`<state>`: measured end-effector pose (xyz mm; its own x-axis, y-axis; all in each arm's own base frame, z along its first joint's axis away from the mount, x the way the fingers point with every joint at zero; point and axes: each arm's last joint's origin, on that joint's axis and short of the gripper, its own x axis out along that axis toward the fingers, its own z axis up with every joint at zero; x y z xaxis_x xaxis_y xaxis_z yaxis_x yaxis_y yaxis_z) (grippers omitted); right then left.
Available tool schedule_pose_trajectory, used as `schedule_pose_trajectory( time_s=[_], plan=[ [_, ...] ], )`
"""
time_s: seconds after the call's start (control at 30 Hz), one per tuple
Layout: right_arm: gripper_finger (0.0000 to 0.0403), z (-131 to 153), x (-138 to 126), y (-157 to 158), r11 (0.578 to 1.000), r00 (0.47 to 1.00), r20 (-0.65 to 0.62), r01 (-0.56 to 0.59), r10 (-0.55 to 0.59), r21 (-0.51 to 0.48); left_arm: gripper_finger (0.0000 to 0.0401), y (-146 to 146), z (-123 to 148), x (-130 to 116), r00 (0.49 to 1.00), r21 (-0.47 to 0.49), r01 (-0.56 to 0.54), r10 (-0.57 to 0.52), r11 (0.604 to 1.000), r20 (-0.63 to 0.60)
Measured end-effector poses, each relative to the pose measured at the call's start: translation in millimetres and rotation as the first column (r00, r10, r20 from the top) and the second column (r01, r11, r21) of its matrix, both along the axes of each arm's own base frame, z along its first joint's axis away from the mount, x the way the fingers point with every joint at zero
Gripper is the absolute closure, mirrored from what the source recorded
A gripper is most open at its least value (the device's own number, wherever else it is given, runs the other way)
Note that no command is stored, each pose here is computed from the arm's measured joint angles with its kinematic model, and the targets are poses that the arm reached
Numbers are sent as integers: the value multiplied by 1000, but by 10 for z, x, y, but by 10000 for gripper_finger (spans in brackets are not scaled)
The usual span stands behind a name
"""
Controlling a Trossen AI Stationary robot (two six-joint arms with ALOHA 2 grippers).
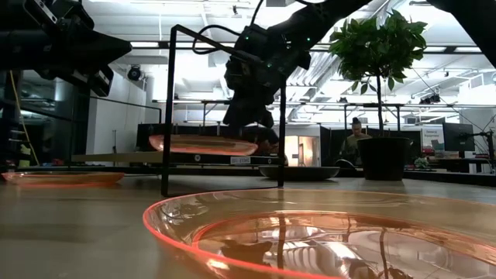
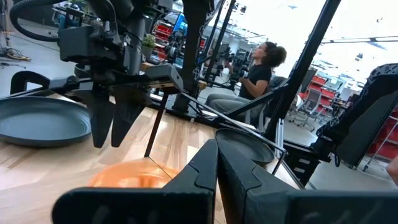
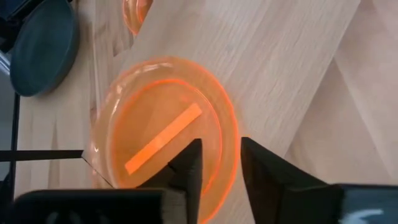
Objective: Place and stack plates onto a shelf
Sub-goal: Put the top orange plate on the shelf, then put the top black plate on the shelf
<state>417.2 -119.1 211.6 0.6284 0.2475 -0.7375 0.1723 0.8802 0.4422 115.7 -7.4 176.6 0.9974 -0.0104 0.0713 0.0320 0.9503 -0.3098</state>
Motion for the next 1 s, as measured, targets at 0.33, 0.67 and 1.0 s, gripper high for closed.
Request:
schedule_pose_trajectory(
  time_s=[0.33, 0.67, 1.0],
  plan=[
    [279, 332, -408, -347, 998, 997, -49, 52, -53, -31, 400, 0, 0, 0, 1000, 0, 0, 0, 1000, 0],
    [279, 461, -1144, -91, 991, 991, -53, 116, -119, -68, 400, 0, 0, 0, 1000, 0, 0, 0, 1000, 0],
    [279, 362, -1757, 648, 943, 902, 276, 309, -332, 125, 400, 0, 0, 0, 1000, 0, -1, 1, 1000, 0]
  ],
)
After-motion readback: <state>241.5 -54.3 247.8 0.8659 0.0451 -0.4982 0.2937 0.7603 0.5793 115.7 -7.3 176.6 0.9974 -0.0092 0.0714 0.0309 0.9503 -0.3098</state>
